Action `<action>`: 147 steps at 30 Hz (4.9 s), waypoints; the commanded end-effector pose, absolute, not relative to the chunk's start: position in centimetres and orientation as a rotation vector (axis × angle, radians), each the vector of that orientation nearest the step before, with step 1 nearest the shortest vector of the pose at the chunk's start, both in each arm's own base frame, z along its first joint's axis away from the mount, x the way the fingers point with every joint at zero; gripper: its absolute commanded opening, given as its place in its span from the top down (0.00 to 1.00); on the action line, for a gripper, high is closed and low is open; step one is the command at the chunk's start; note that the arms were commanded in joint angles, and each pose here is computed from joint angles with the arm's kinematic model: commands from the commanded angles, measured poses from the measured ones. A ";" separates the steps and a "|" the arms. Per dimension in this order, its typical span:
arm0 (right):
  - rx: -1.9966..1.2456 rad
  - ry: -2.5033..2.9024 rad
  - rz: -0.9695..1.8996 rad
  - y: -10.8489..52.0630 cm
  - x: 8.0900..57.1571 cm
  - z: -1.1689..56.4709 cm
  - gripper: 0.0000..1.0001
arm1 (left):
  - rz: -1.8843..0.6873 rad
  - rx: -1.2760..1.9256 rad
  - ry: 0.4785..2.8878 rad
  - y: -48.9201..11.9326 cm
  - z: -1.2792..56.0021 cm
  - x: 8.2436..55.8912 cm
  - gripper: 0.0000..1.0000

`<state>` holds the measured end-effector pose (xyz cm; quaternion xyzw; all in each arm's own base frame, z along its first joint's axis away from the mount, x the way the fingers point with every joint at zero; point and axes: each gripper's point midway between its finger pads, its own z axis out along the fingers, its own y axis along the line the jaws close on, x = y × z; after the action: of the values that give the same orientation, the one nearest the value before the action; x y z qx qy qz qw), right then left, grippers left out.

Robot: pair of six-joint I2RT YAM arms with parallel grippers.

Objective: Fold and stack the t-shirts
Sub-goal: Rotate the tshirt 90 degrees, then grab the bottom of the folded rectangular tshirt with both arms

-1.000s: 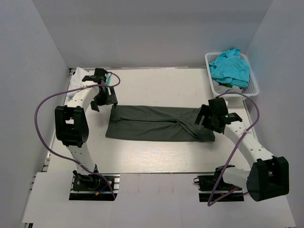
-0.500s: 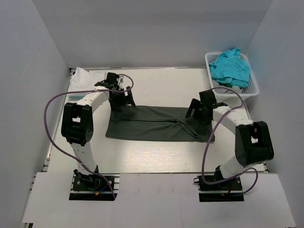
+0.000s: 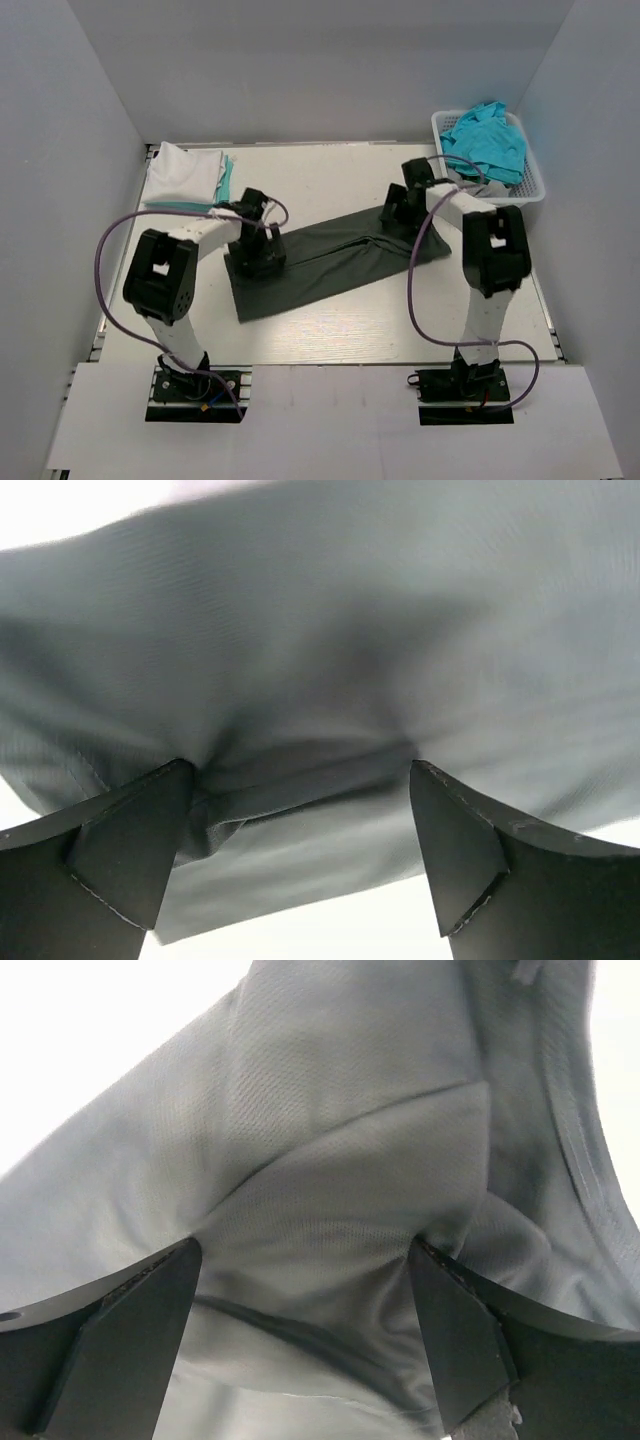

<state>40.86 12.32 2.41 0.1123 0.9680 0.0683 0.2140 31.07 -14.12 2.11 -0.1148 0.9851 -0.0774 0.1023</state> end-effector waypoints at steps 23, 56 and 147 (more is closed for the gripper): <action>-0.354 2.419 0.980 32.7 53.4 2.5 0.10 | -0.727 0.755 3.079 -39.0 2.3 16.6 0.00; -0.237 2.627 0.305 29.5 40.6 6.4 0.10 | -0.063 -0.434 2.402 -15.2 14.1 18.1 0.00; -0.213 2.925 0.884 18.6 14.2 1.2 0.86 | -0.459 0.053 3.106 -25.6 -0.4 14.4 1.00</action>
<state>15.23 18.59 1.49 -0.0630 0.9555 0.2827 0.0570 14.23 -26.76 1.18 0.0133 0.9832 -0.1821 -0.0072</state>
